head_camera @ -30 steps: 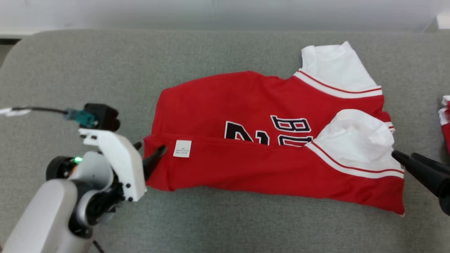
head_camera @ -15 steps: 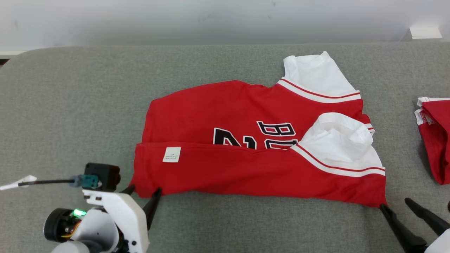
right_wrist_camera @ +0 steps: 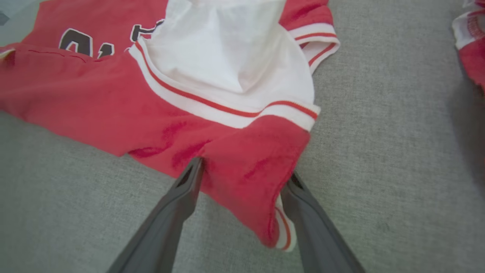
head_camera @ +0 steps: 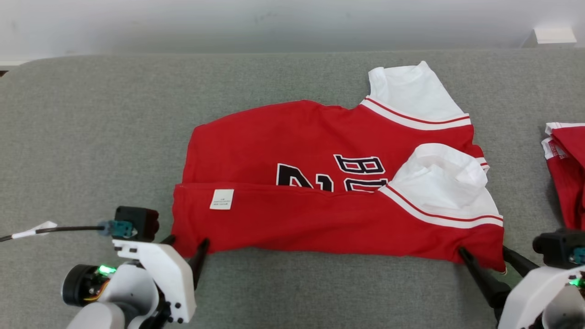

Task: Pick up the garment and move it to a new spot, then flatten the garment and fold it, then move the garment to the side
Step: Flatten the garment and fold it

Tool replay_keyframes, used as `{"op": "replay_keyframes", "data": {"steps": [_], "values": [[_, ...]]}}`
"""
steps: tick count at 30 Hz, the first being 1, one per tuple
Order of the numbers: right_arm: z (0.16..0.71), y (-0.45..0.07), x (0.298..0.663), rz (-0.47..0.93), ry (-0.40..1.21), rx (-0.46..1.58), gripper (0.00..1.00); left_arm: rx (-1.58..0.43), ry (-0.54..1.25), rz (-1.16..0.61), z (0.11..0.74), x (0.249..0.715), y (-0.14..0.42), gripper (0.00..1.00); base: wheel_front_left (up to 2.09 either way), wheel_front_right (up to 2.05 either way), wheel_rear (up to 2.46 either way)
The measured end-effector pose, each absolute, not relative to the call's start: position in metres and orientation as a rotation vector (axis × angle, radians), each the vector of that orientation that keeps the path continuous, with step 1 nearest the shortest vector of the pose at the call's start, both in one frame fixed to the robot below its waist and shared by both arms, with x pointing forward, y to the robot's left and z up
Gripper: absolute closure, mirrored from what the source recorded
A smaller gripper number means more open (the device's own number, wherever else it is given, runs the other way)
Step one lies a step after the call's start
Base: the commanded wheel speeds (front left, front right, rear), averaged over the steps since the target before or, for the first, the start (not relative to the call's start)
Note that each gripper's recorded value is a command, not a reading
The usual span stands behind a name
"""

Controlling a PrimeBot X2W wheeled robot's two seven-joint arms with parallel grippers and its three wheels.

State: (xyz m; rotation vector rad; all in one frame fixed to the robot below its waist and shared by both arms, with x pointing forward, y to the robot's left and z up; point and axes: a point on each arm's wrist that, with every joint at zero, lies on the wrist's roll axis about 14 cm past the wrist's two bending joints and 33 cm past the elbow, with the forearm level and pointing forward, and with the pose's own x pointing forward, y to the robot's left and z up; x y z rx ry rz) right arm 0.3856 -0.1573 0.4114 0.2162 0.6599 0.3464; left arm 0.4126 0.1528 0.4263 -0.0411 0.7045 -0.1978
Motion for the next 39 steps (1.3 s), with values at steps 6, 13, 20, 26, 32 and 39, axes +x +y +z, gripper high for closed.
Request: {"op": "replay_keyframes", "data": {"steps": [6, 13, 20, 26, 32, 39], "values": [[0.401, -0.142, 0.389, 0.406, 0.698, 0.187, 0.00, -0.045, 0.730, -0.206, 0.416, 0.415, 0.147, 0.00, 0.00, 0.00, 0.00], [0.398, -0.138, 0.389, 0.438, 0.706, 0.184, 0.82, -0.048, 0.745, -0.225, 0.409, 0.417, 0.142, 1.00, 0.00, 0.00, 0.00], [0.395, -0.137, 0.384, 0.484, 0.726, 0.171, 1.00, -0.043, 0.782, -0.237, 0.401, 0.413, 0.144, 1.00, 0.00, 0.00, 0.00], [0.420, -0.146, 0.382, 0.583, 0.706, 0.073, 1.00, -0.030, 0.750, -0.261, 0.423, 0.414, 0.152, 1.00, 0.00, 0.00, 0.00], [0.444, -0.169, 0.357, 0.662, 0.796, 0.020, 1.00, -0.052, 0.762, -0.348, 0.445, 0.384, 0.142, 1.00, 0.00, 0.00, 0.00], [0.428, -0.180, 0.303, 0.687, 0.980, 0.099, 1.00, -0.094, 0.859, -0.406, 0.436, 0.324, 0.129, 1.00, 0.00, 0.00, 0.00]]}}
